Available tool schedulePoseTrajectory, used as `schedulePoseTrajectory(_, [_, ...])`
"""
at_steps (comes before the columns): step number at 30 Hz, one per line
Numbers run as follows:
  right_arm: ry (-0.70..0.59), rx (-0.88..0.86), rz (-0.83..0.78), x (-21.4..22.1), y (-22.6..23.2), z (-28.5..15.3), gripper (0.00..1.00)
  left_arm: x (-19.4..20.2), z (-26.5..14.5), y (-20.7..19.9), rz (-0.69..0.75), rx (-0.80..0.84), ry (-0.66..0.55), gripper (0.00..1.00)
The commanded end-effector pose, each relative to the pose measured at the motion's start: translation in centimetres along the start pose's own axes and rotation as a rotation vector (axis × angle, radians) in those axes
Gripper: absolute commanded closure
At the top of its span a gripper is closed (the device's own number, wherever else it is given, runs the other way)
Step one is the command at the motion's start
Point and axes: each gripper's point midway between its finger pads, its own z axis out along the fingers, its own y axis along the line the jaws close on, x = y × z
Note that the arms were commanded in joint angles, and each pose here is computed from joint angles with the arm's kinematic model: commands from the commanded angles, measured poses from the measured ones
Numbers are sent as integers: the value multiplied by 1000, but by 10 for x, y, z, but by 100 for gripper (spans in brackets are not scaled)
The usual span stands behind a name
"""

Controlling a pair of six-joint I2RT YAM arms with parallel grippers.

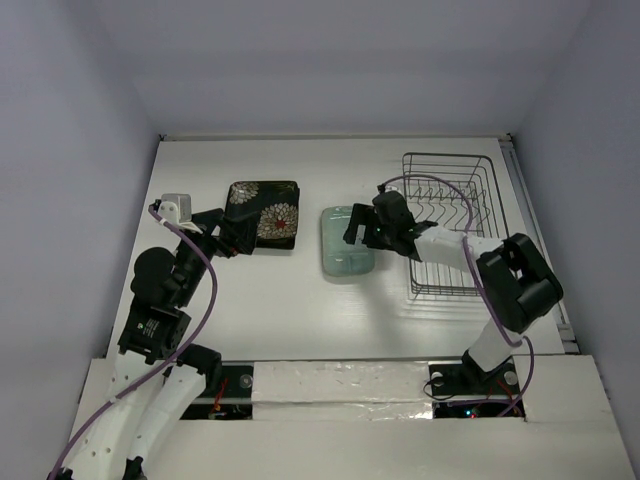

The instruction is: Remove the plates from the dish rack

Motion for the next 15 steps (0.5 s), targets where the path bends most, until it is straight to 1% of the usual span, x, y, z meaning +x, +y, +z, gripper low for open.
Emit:
schedulePoseTrajectory(1, [-113,20,-39,-44,11,-20,0,-7,1,-3,6,16,-28,1])
schedulePoseTrajectory(3, [-128,39,-59,-51,13,-29,0,-8,0,-3,8,14,-30,1])
schedulePoseTrajectory(6, [-194,53,-75,-71,19,-51,0,-8,1,-2,7,7,-30,1])
schedulePoseTrajectory(10, [-289,9,-92,-97,38,-92,0,-8,2,1,6,-5,-32,1])
schedulePoseTrajectory(11, [-349,-14,-96,-112,44,-114,2,-9,1,0,8,0,-33,1])
schedulePoseTrajectory(13, [-420,-49,-97,-128,51,-141,10,-9,1,0,7,3,-30,1])
schedulePoseTrajectory(14, [-501,-76,-95,-142,55,-173,54,-8,1,0,7,3,-30,1])
schedulePoseTrajectory(15, [-552,-86,-88,-151,55,-191,85,-9,0,0,7,3,-35,1])
